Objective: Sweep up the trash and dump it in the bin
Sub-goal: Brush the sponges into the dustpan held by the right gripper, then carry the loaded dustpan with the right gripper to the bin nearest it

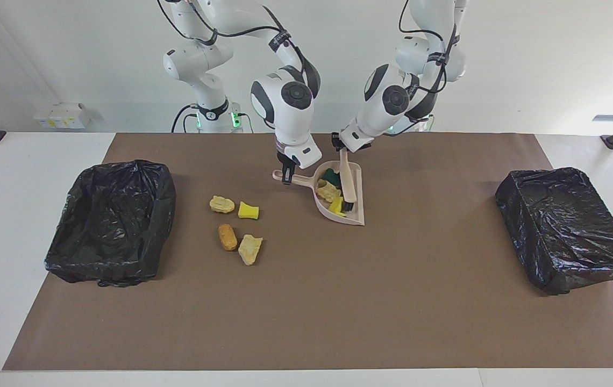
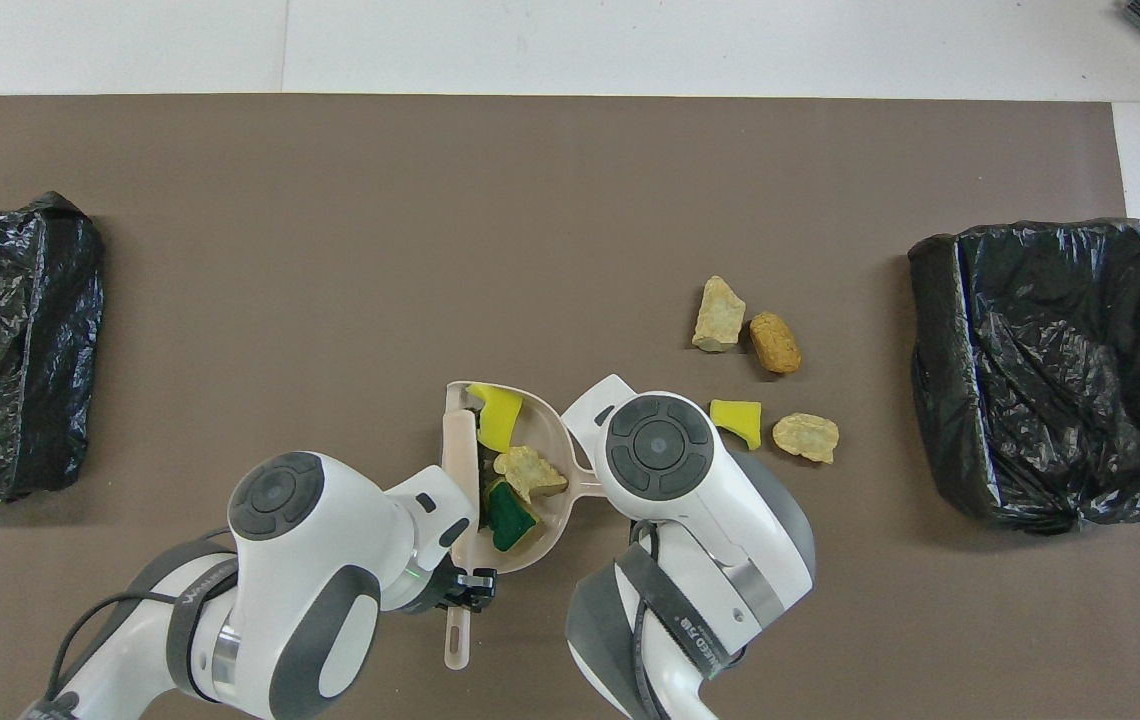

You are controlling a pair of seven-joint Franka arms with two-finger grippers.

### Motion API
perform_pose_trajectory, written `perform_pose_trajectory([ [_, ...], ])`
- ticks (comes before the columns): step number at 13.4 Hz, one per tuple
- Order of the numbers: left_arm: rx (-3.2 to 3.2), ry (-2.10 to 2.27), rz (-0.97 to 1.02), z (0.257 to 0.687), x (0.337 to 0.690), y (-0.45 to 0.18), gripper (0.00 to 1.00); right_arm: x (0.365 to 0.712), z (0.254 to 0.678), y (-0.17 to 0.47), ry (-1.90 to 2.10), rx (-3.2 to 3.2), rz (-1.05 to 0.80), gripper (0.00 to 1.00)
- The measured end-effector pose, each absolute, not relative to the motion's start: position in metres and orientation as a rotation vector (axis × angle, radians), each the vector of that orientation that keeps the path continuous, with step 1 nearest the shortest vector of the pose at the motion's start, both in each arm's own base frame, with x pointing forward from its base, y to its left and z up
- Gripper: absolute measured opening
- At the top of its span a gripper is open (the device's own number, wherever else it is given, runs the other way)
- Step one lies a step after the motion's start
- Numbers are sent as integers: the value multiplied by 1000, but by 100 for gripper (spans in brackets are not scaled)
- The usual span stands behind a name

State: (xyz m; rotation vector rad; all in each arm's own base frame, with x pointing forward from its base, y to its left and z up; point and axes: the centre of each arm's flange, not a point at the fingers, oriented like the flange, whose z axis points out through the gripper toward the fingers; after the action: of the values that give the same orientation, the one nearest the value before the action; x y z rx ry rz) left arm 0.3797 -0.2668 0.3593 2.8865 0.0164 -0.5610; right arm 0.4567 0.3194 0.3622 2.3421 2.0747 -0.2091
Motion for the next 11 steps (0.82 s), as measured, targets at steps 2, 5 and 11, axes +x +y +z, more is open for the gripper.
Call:
perform_pose_trajectory([
  [2, 2954, 92, -513, 372, 405, -239, 27, 461, 365, 315, 2061, 2354, -201, 32],
  [5, 3012, 130, -459, 386, 427, -213, 27, 475, 376, 299, 2018, 2394, -164, 32],
  [11, 3061, 117, -474, 393, 434, -203, 27, 517, 451, 215, 1891, 2504, -71, 32],
])
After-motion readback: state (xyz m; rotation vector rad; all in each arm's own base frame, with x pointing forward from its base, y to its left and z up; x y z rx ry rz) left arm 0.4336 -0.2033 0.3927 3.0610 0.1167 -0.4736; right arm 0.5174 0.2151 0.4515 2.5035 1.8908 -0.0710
